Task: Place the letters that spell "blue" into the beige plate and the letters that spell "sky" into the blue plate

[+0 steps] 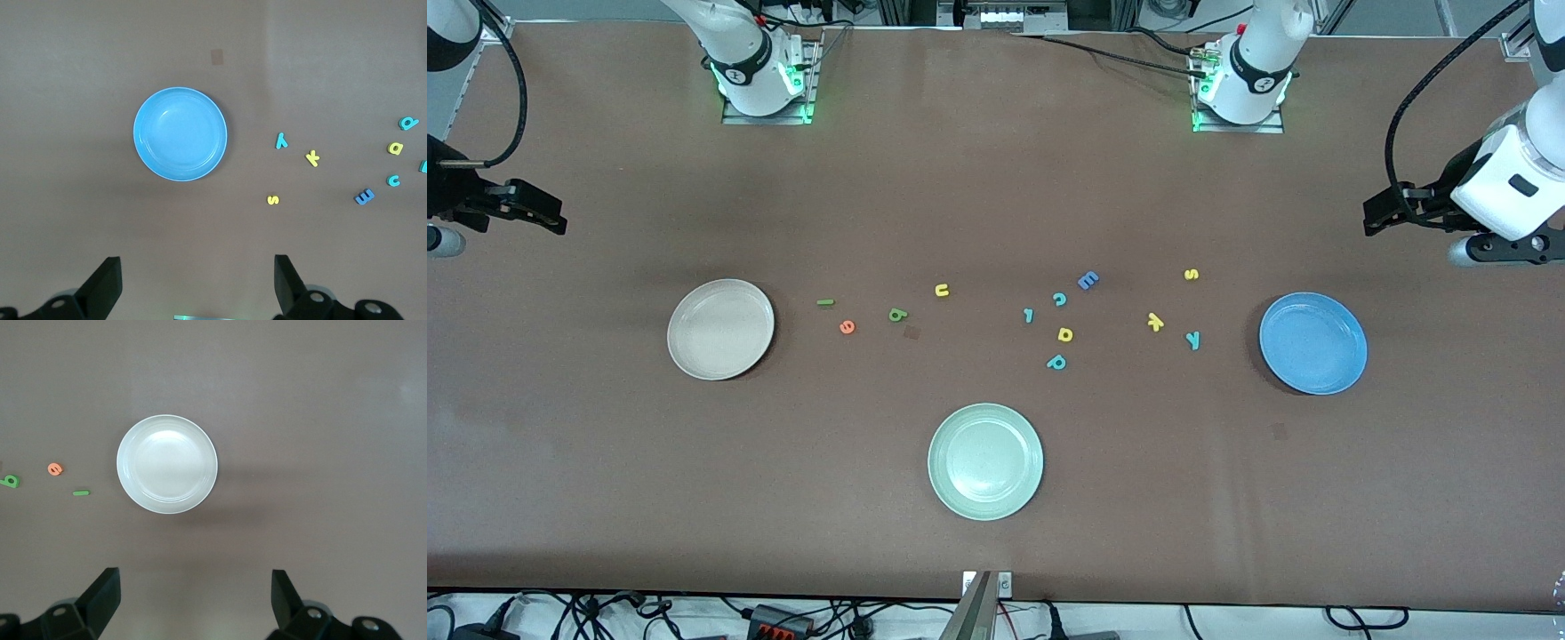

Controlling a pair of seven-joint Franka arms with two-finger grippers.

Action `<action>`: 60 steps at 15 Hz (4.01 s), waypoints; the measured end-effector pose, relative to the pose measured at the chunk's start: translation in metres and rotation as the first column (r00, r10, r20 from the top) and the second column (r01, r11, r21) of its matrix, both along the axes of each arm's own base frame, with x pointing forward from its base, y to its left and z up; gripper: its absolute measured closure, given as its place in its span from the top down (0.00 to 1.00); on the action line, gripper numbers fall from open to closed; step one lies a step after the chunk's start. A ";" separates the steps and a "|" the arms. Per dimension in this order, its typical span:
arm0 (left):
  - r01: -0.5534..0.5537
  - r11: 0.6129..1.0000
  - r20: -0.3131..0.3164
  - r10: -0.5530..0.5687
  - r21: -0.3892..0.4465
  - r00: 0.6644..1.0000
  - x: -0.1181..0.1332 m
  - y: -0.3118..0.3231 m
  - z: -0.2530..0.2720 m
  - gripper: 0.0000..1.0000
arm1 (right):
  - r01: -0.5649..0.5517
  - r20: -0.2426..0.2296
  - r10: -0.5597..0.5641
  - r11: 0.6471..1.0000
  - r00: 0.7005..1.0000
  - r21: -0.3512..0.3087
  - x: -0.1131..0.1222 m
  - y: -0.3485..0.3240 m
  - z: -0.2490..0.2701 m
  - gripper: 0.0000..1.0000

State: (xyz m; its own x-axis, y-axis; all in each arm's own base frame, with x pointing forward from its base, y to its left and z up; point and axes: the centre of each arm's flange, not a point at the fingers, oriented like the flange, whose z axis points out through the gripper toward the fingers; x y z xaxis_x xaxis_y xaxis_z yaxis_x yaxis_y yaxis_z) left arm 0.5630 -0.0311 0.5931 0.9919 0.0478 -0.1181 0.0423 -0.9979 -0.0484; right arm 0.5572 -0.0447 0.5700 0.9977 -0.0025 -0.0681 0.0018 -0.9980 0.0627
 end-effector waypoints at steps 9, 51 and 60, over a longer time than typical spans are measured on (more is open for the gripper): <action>0.006 1.000 -0.019 -0.006 0.000 1.000 -0.001 -0.003 -0.004 1.00 | 0.009 -0.002 -0.009 1.000 1.000 0.002 0.000 -0.002 -0.001 1.00; 0.161 0.987 0.166 -0.161 0.010 0.973 -0.022 -0.116 -0.424 0.59 | -0.892 -0.081 0.899 0.437 0.430 0.114 -0.039 0.256 -0.320 0.89; 0.166 0.986 0.188 -0.164 0.006 0.968 -0.019 -0.120 -0.414 0.26 | -0.960 -0.074 0.962 0.268 0.262 0.081 -0.033 0.252 -0.351 0.57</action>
State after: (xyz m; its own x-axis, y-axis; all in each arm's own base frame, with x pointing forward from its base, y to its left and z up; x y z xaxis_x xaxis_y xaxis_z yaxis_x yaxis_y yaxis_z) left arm 0.5443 -0.1507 0.1787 0.9904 -0.1189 0.0710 -0.1159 -0.9922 -0.0452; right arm 0.5247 0.2070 0.2191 0.2573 0.9558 -0.1420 0.9647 -0.2625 -0.0188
